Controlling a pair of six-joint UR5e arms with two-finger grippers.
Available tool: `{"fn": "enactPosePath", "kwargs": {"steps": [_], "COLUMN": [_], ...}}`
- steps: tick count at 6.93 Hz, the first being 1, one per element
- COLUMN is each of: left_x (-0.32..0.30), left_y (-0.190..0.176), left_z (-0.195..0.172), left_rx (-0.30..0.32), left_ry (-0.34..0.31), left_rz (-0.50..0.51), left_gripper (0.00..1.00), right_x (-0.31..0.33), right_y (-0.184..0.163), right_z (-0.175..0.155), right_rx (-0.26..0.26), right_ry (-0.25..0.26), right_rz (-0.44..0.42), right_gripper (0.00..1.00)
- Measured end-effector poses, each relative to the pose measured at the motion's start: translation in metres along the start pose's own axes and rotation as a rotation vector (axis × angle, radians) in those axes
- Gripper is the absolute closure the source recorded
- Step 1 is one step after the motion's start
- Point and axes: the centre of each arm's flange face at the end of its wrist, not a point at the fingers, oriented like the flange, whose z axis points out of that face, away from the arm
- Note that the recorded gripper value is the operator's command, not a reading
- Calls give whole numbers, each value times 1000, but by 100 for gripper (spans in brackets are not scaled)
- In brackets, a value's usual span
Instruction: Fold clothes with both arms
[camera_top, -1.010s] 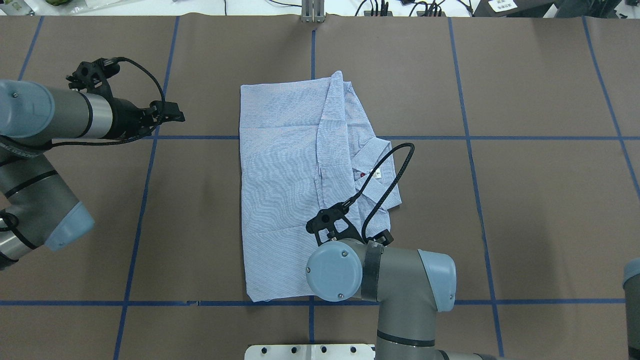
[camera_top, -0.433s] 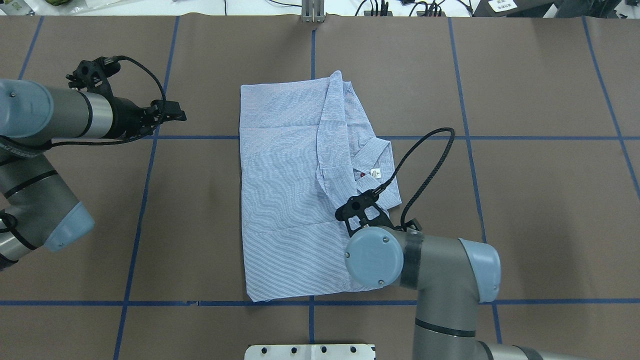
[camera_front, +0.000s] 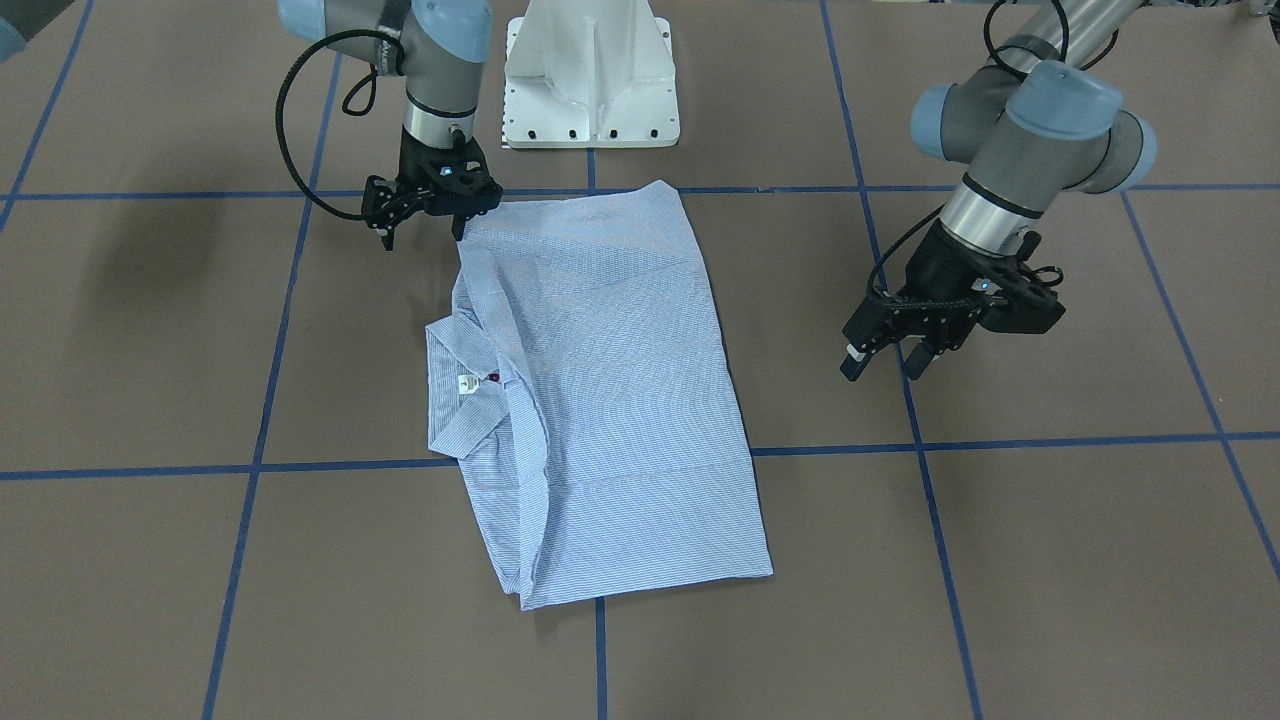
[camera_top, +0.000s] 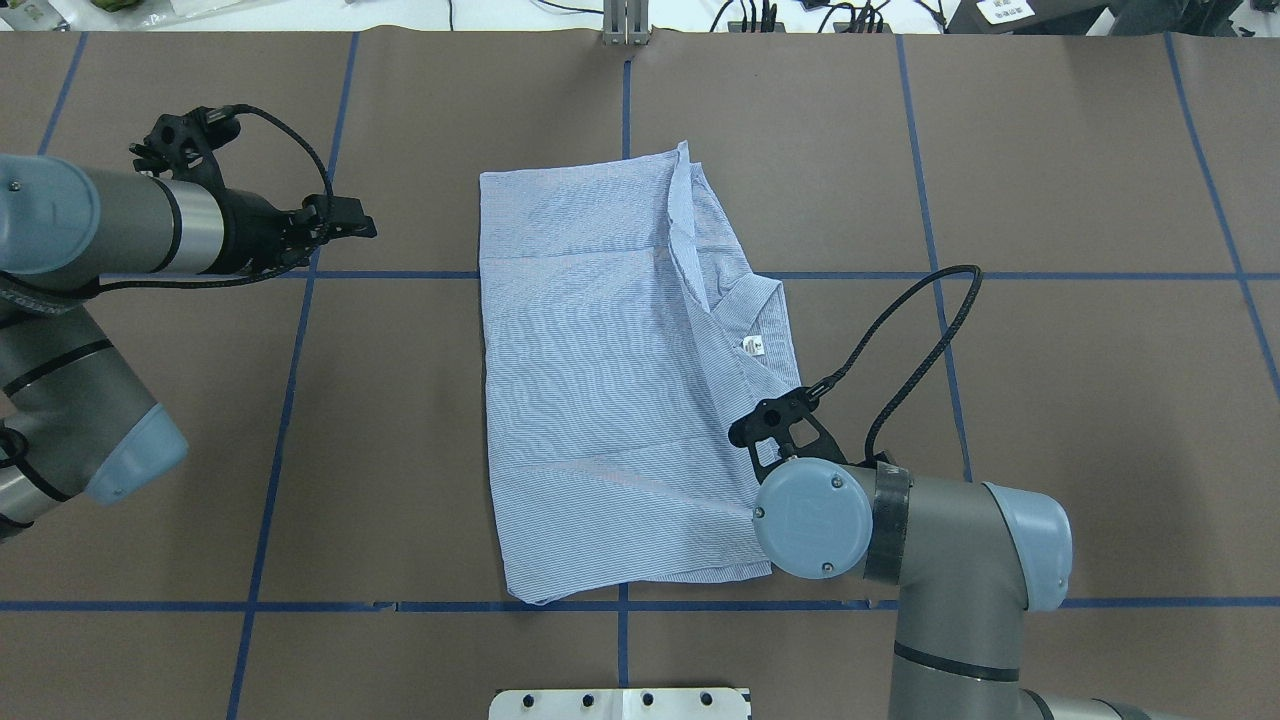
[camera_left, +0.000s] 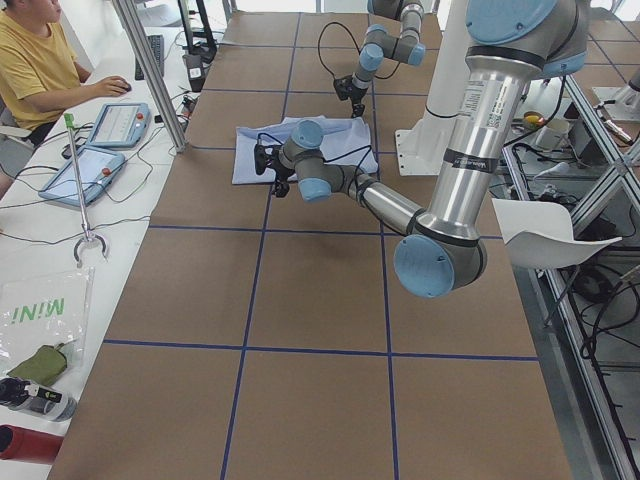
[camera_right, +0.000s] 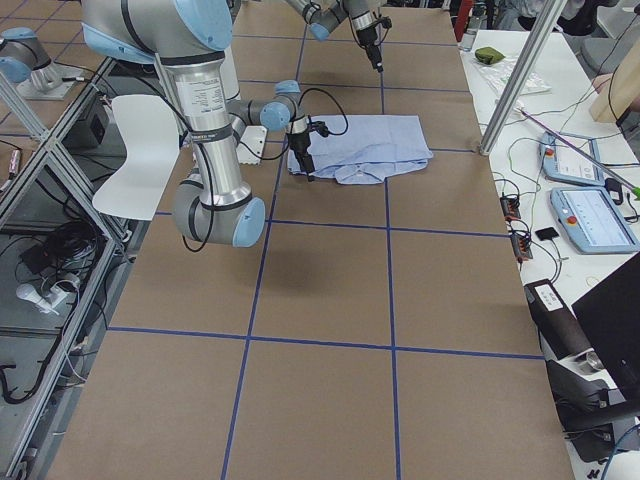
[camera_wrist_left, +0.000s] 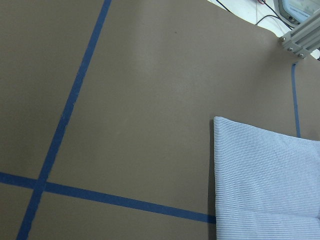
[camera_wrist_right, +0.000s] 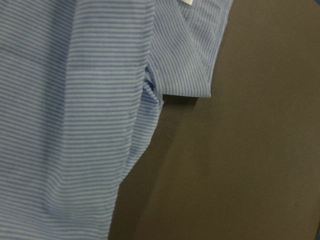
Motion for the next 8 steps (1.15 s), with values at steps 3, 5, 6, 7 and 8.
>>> {"fn": "enactPosePath", "kwargs": {"steps": [3,5,6,7,8], "left_x": [0,1,1,2,0], "left_y": [0,0,0,0,1], "left_z": [0,-1,-2,-3,-5], "left_rx": [1,1,2,1,0], "left_ry": [0,2,3,5,4], "left_rz": [-2,-1,-2,-1,-1], "left_gripper": [1,1,1,1,1], "right_x": [14,17,9,-3,-15], "right_y": [13,13,-8,-36,-64], "right_z": [-7,-17,-29,-37,-38], "right_rx": [-60,-66,-47,-23,-1], "right_ry": [6,-13,-36,-51,-57], "right_rz": [53,66,82,97,108], "right_gripper": [0,0,0,0,0]}}
